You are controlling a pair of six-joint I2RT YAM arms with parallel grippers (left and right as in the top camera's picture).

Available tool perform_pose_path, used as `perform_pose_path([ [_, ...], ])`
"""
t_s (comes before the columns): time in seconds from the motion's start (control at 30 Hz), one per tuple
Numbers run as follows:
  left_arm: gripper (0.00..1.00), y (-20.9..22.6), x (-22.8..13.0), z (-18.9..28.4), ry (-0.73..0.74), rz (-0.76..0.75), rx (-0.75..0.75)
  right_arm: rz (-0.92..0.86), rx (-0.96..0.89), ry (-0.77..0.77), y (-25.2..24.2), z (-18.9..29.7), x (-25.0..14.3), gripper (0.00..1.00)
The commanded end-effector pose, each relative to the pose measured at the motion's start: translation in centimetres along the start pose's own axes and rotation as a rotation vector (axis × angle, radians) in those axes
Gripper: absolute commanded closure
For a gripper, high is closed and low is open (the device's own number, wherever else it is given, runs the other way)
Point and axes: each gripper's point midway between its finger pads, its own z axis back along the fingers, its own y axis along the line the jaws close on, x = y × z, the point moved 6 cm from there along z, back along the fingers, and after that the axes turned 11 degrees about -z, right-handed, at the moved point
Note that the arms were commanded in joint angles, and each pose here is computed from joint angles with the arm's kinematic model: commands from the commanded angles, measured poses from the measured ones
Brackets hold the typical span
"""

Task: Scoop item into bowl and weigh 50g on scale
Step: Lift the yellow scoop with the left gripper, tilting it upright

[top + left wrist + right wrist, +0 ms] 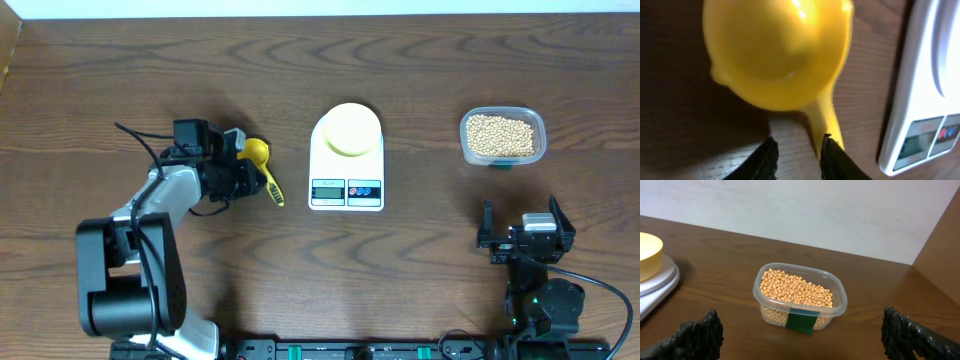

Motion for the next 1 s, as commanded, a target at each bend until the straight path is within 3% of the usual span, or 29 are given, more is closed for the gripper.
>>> perform_pose_path([
  [0.0, 0.66, 0.7, -0.8, -1.0, 0.040, 0.013, 0.010, 0.007, 0.009, 0.002, 0.2, 0.0, -0.1, 0.01],
  [0.07, 0.64, 0.7, -0.9, -1.2, 0.044, 0.017, 0.008, 0.007, 0.009, 0.002, 0.2, 0.0, -0.1, 0.01],
  [0.27, 0.39, 0.1, -0.7, -1.2, 0.030, 0.023, -0.052, 0.007, 0.009, 0.002, 0.2, 0.0, -0.1, 0.01],
  [0.73, 0.39, 0.0, 0.1, -1.3, -0.004, 0.092, -0.060, 0.007, 0.009, 0.002, 0.2, 0.0, -0.1, 0.01],
  [0.83, 0.41, 0.7, -0.2, -1.5, 0.011, 0.181, 0.032, 0.007, 0.009, 0.002, 0.2, 0.0, -0.1, 0.01],
  [0.97, 0.41, 0.2, -0.4, -2.1, 0.025, 0.180, 0.089, 0.007, 0.009, 0.002, 0.2, 0.0, -0.1, 0.01],
])
